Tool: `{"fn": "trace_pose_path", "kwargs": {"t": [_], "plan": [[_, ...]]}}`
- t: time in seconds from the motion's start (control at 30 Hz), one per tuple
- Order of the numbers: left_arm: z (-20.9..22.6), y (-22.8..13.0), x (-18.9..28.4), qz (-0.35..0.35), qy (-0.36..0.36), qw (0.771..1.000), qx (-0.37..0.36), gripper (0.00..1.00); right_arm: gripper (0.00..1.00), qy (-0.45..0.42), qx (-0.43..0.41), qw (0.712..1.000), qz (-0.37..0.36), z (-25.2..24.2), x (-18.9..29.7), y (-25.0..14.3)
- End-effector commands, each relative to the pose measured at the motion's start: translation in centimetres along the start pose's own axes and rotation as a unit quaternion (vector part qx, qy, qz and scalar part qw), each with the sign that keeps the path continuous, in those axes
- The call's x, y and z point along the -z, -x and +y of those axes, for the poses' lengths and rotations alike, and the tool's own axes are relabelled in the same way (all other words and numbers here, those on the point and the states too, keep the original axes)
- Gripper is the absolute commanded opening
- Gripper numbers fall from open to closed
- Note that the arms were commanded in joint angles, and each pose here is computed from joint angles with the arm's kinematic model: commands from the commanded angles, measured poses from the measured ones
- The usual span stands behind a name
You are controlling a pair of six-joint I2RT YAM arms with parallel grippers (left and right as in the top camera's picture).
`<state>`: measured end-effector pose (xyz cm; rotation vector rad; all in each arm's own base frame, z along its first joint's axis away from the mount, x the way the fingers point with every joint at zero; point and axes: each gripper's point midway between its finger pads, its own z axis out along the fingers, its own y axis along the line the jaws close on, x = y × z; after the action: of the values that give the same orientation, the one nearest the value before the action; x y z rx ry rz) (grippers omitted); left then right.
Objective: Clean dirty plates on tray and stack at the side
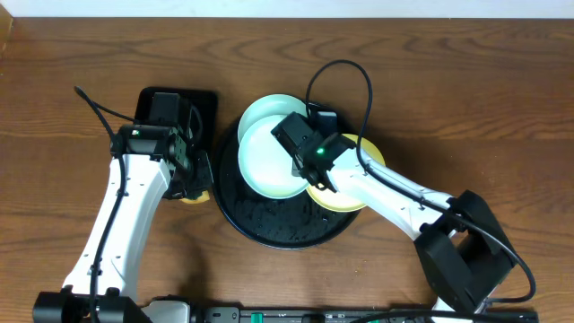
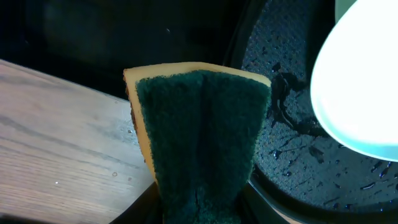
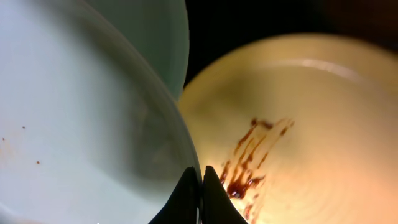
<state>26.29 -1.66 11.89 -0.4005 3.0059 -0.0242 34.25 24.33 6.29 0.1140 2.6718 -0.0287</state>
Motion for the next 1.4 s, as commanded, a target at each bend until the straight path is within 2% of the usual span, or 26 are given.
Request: {"fn": "trace_pose_path", "kwargs": {"t": [0.0,0.33,0.7,1.37], "plan": [[0.2,0.4,0.3,-0.006,0.005,1.000,0.000,0.30,0.02,-0.028,0.030,0.997,-0.069,-0.8,2.0,3.7],[0.2,0.4,0.3,-0.006,0.005,1.000,0.000,0.30,0.02,-0.052,0.084,0.987,-0.126,-0.6,4.3,7.4],[0.2,0.4,0.3,-0.006,0.004,1.000,0.000,0.30,0.02,-0.072,0.107,0.976,-0.175,-0.4,6.8,10.5],[0.2,0.5,0.3,-0.007,0.004,1.000,0.000,0.31,0.02,-0.111,0.136,0.963,-0.206,-1.1,8.2,12.3]]}}
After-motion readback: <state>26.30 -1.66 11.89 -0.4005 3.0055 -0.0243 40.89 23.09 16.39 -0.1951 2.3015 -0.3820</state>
